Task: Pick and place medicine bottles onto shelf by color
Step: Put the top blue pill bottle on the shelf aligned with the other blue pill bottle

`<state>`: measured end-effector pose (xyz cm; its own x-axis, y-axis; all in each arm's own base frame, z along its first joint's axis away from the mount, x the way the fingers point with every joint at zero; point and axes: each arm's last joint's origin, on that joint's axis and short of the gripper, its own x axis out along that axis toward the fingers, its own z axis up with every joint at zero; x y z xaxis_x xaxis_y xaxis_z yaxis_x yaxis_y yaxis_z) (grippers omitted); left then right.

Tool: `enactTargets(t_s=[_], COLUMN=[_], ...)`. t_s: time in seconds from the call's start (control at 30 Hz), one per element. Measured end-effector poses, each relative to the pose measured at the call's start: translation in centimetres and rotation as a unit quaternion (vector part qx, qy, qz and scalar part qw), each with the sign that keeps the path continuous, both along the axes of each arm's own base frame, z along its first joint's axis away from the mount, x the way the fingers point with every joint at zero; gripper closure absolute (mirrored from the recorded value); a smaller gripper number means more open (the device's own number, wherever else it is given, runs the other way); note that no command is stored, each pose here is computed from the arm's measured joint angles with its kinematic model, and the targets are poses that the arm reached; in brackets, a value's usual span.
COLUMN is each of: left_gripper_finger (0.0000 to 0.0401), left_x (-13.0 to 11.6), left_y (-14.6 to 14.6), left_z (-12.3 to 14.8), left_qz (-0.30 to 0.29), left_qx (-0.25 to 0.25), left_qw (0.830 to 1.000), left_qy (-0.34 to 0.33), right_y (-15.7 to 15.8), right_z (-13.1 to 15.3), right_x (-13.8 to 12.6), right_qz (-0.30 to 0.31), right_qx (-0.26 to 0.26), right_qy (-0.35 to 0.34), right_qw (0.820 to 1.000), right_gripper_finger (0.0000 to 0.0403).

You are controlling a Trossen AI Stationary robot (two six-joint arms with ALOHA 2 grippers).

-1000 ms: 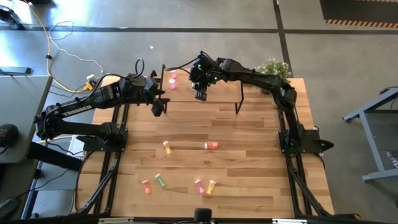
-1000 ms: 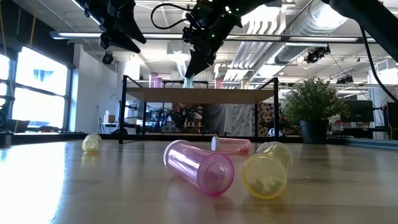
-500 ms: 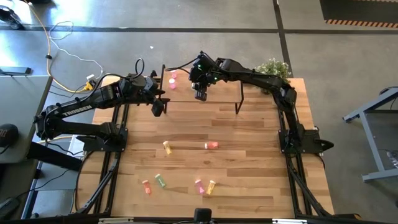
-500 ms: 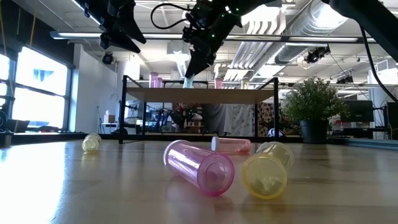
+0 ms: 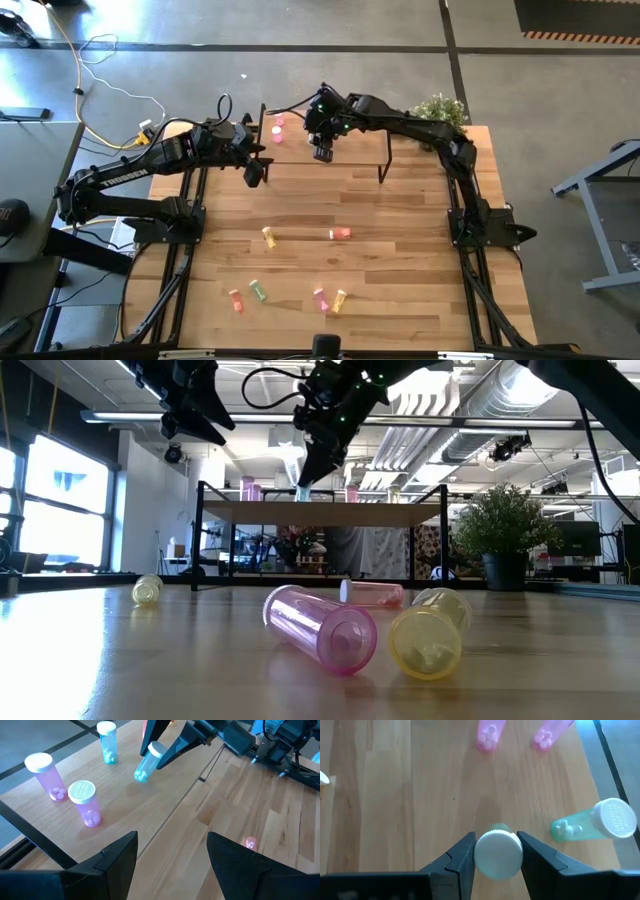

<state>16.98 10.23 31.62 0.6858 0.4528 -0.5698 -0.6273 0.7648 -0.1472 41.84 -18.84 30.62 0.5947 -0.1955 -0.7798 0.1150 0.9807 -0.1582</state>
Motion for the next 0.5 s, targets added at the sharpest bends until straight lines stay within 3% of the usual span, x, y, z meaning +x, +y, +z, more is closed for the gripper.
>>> enactTargets(t_s=[0.5], left_gripper_finger=[0.0172], left_x=[0.0], left_y=[0.01], left_z=[0.0], left_qz=[0.0], left_qx=[0.0], left_qw=[1.0], left_qy=[0.0], right_y=[-0.02], right_z=[-0.06], right_x=[-0.08], right_qz=[-0.005], right_qx=[-0.002], right_qy=[0.006], right_qw=[1.0], right_gripper_finger=[0.027])
